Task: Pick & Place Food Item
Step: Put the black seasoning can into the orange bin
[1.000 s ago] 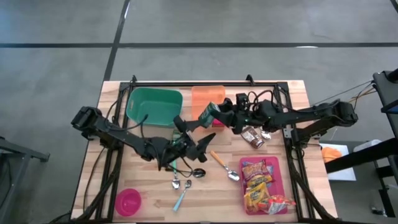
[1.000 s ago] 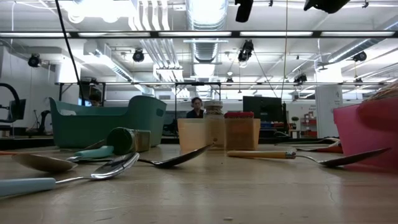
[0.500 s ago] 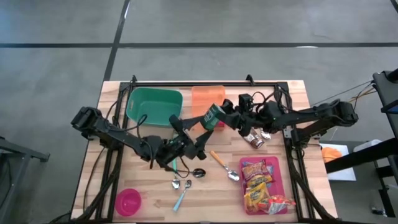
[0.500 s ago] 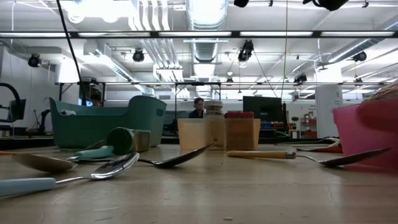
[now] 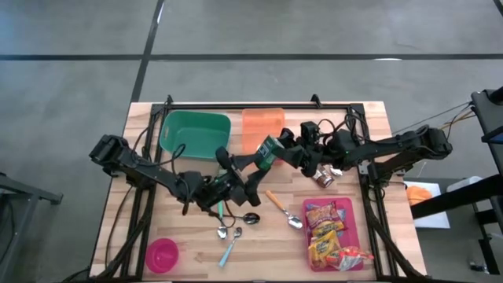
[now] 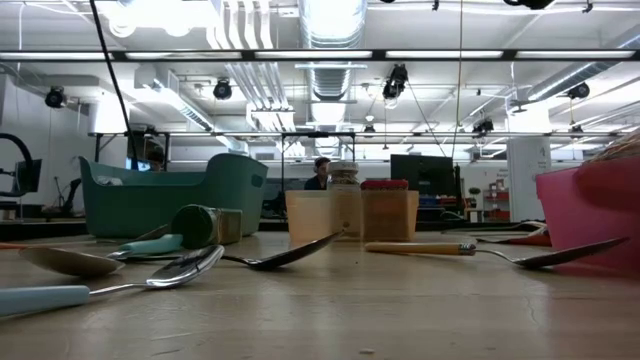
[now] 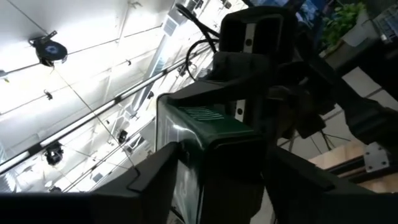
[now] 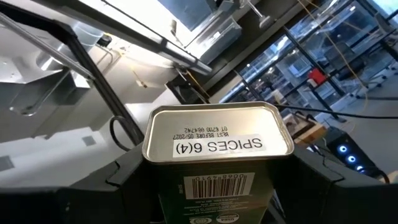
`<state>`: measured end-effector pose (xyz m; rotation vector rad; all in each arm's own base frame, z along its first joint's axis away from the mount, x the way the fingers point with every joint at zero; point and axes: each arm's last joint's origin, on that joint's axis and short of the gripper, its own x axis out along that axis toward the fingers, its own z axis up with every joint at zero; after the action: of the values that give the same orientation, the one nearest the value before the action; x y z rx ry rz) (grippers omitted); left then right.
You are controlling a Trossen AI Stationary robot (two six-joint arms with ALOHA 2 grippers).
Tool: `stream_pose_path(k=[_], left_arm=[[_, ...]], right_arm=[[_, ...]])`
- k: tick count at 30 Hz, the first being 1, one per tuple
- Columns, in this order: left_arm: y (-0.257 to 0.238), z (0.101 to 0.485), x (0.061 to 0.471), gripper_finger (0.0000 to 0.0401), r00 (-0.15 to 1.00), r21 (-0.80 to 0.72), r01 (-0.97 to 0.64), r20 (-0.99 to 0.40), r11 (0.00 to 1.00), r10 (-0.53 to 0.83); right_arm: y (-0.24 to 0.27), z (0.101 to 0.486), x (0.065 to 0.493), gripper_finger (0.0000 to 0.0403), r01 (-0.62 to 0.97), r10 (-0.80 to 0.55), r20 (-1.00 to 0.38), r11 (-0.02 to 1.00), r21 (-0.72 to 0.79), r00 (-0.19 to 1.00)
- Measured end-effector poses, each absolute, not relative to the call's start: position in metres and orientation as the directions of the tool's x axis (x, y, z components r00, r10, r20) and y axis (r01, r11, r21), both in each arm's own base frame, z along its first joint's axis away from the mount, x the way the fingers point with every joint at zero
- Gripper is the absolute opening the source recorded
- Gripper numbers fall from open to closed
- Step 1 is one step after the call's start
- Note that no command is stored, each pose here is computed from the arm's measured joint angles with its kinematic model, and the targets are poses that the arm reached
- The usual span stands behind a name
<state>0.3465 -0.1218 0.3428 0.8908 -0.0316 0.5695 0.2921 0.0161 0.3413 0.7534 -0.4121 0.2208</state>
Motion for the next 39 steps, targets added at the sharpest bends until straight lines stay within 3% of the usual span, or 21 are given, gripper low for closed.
stream_pose_path(k=[8, 16, 21, 25, 30, 35, 39], left_arm=[[-0.117, 0.343, 0.348, 0.0158, 0.846, 0.725, -0.489, 0.258, 0.485, 0.467], [-0.117, 0.346, 0.346, 0.0144, 0.833, 0.709, -0.511, 0.271, 0.486, 0.482], [-0.125, 0.345, 0.342, 0.0141, 0.828, 0.693, -0.517, 0.255, 0.503, 0.500], [-0.132, 0.345, 0.337, 0.0127, 0.812, 0.686, -0.524, 0.223, 0.505, 0.540], [-0.137, 0.352, 0.326, 0.0118, 0.771, 0.653, -0.561, 0.189, 0.508, 0.608], [-0.142, 0.354, 0.316, 0.0118, 0.756, 0.628, -0.562, 0.124, 0.538, 0.643], [-0.144, 0.355, 0.304, 0.0118, 0.771, 0.577, -0.548, 0.068, 0.606, 0.633]], right_arm=[[0.023, 0.339, 0.295, 0.0250, -0.342, 0.044, 0.441, 0.703, 0.624, 0.896], [0.026, 0.344, 0.303, 0.0251, -0.365, 0.069, 0.452, 0.703, 0.610, 0.889], [0.025, 0.345, 0.300, 0.0300, -0.312, 0.090, 0.415, 0.806, 0.503, 0.905], [0.024, 0.343, 0.295, 0.0337, -0.234, 0.110, 0.307, 0.885, 0.403, 0.945], [0.024, 0.343, 0.291, 0.0345, -0.163, 0.129, 0.146, 0.953, 0.255, 0.981], [0.028, 0.341, 0.288, 0.0341, -0.145, 0.150, -0.149, 0.988, 0.046, 0.977], [0.036, 0.341, 0.284, 0.0341, -0.136, 0.082, -0.386, 0.984, -0.114, 0.919]])
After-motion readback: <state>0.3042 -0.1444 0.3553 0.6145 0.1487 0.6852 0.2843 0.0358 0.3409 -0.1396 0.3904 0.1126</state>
